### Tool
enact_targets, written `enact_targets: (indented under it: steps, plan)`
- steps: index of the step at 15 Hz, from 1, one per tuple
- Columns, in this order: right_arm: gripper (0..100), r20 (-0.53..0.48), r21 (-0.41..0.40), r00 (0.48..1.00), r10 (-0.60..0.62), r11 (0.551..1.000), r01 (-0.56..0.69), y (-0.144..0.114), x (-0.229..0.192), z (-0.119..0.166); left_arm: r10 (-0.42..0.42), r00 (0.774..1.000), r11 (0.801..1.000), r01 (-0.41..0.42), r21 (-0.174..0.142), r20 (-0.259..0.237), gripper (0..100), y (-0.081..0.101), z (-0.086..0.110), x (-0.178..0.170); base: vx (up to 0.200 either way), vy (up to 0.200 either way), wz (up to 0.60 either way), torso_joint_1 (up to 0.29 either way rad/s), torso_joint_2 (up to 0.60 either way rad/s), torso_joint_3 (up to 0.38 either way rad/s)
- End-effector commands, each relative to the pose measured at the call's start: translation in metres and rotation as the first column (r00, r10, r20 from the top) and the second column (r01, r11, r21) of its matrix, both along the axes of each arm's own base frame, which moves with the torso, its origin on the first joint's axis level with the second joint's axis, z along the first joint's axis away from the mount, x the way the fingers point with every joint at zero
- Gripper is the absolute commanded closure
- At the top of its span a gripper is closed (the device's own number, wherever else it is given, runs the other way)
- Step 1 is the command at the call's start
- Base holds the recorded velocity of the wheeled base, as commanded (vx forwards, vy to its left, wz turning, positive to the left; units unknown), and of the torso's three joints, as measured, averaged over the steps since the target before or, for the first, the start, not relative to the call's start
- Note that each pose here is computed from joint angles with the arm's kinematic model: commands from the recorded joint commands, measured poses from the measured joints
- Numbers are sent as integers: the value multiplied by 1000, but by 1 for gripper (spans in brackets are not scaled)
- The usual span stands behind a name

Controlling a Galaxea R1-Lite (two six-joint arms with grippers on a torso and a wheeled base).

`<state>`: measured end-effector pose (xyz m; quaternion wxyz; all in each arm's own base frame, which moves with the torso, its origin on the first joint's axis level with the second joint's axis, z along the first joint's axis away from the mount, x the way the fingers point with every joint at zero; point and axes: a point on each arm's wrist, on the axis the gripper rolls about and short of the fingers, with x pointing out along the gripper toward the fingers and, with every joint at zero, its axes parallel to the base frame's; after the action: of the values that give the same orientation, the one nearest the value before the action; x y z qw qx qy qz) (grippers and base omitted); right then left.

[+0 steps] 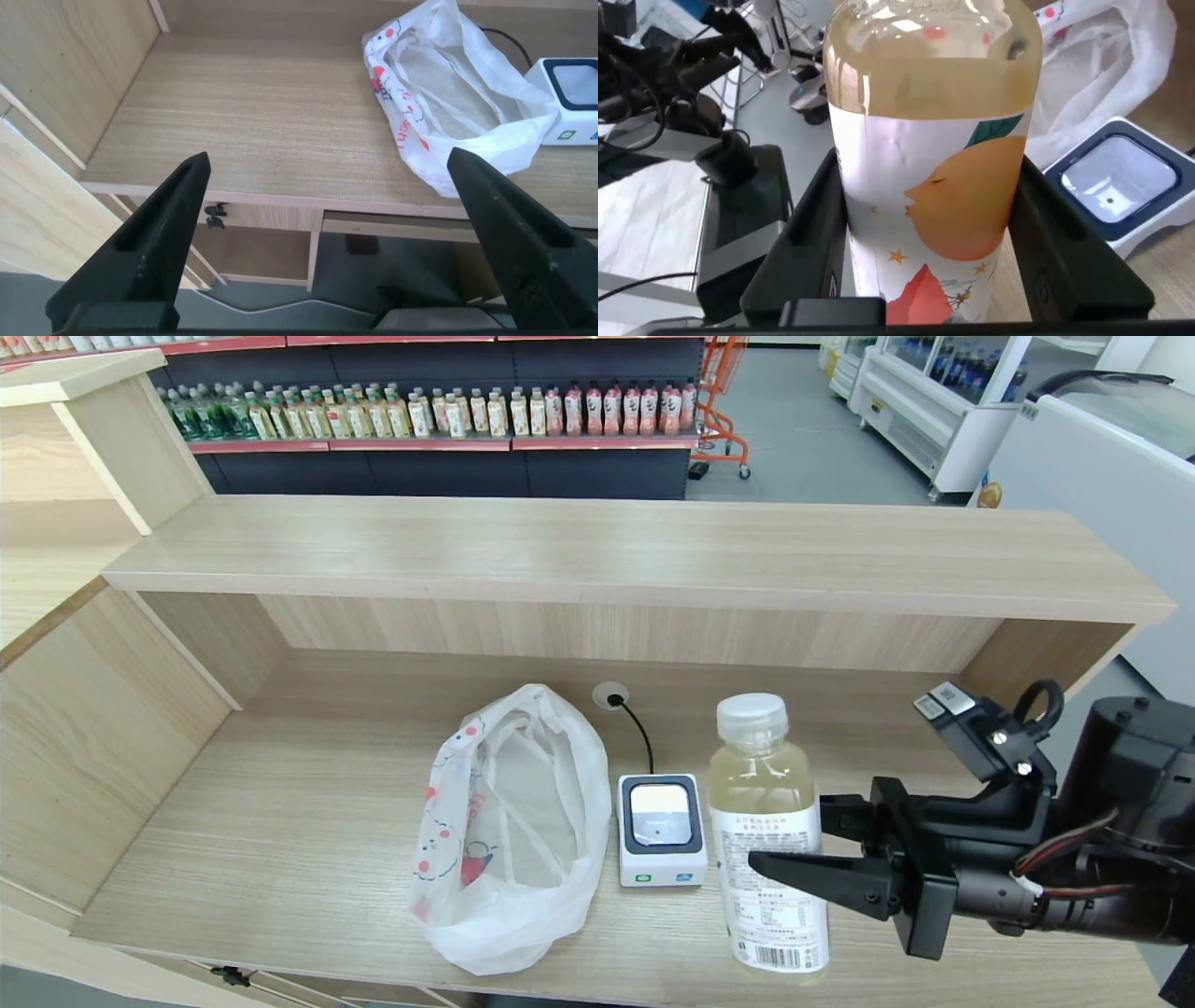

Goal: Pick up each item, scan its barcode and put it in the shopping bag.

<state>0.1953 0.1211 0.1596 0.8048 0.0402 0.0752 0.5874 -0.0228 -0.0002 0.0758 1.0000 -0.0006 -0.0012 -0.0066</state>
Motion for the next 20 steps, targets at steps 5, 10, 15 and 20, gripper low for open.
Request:
enact_targets:
  steps: [5,10,15,20]
  plan:
    - [100,0,-19,997,76,997,-76,31,-26,-4,-1,1000,1000,1,0,1,0,0,0,0,0,0,0,0,0,0]
    - [100,-21,-48,999,48,998,-49,42,-26,-13,-1,1000,1000,1,0,1,0,0,0,0,0,0,0,0,0,0]
    - [100,-52,-31,999,14,999,-16,46,-21,-11,-1,1000,1000,1,0,1,0,0,0,0,0,0,0,0,0,0]
    - [100,-72,-48,997,13,999,-16,46,-20,-17,-1,1000,1000,1,0,1,0,0,0,0,0,0,0,0,0,0]
